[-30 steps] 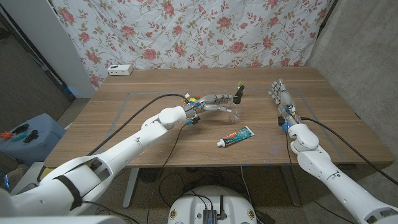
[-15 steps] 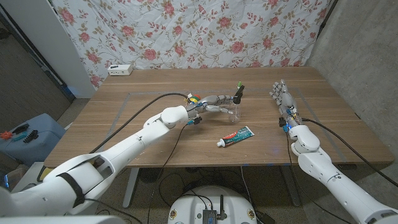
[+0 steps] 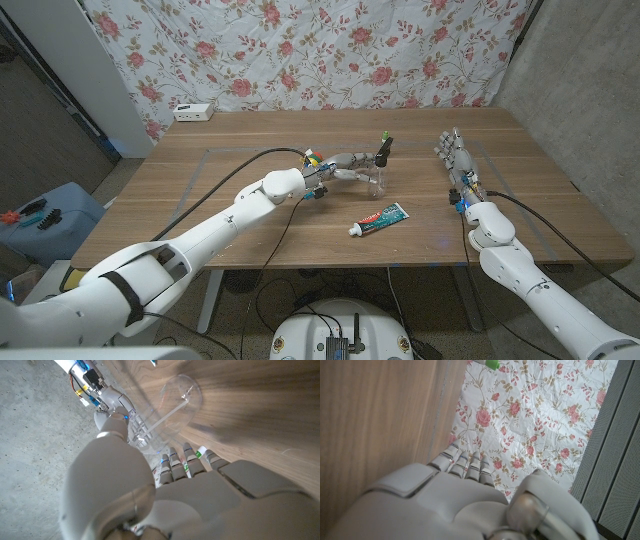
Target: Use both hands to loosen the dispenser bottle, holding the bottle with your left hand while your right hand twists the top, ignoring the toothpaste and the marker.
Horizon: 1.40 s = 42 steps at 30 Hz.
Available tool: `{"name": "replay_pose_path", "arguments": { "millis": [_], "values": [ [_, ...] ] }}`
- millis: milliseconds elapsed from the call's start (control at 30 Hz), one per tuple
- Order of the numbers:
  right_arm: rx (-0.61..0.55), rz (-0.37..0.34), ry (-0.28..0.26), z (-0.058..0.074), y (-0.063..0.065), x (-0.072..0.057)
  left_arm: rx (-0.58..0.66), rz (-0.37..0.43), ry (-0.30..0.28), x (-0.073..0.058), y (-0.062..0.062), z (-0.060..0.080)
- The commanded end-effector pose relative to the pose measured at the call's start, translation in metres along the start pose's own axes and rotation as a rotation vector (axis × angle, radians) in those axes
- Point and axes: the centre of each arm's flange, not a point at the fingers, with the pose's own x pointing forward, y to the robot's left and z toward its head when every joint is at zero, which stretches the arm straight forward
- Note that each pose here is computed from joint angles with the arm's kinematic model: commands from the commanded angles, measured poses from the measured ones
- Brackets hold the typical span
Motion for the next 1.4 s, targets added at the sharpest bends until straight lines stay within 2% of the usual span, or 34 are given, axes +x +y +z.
{"name": "replay_pose_path", "arguments": {
  "millis": [33, 367, 633, 1400],
  "values": [
    [0.001, -0.009, -0.004, 0.001, -0.003, -0.003, -0.008, -0.022, -0.002, 0.009, -0.002, -0.001],
    [0.001, -0.015, -0.002, 0.000, -0.005, -0.006, -0.016, -0.028, 0.001, 0.014, -0.005, -0.004],
    [0.005, -0.016, -0.005, -0.001, -0.006, -0.007, -0.072, -0.020, -0.004, 0.016, -0.008, -0.008],
    [0.011, -0.026, -0.005, -0.002, -0.009, -0.019, -0.079, -0.008, -0.008, 0.020, -0.012, -0.013]
  ]
}}
